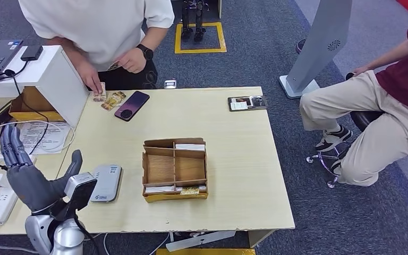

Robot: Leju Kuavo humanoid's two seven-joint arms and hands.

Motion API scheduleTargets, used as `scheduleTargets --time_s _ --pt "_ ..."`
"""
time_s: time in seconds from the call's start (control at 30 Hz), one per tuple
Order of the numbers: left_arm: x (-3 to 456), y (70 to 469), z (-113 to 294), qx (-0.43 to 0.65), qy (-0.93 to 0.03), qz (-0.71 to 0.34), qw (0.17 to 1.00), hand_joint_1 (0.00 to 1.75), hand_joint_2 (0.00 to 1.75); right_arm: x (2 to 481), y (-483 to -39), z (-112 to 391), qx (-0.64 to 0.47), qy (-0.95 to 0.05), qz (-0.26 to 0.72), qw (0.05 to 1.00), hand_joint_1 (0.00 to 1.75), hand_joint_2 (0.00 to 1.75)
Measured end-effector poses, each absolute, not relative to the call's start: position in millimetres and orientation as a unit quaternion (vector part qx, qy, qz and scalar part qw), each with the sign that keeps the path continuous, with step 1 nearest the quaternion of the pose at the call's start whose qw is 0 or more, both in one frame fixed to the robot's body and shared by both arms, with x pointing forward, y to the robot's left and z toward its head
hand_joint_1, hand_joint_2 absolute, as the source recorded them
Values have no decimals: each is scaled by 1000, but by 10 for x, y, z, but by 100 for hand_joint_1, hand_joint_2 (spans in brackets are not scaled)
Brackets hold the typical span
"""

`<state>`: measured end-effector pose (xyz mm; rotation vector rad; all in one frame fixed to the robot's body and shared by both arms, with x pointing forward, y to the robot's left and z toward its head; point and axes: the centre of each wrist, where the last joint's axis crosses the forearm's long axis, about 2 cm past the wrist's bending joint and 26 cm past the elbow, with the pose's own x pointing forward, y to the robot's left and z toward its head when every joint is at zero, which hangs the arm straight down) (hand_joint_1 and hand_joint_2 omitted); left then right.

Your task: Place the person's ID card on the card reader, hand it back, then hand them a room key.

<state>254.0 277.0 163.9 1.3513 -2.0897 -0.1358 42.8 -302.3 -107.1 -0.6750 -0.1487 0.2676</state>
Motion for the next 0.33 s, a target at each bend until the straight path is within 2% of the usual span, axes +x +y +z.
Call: scheduleTargets --time_s 0.33 --pt "2221 2786 1576 524 -789 -46 317 0 175 395 -2985 -1073 -330 -66 113 935 0 0"
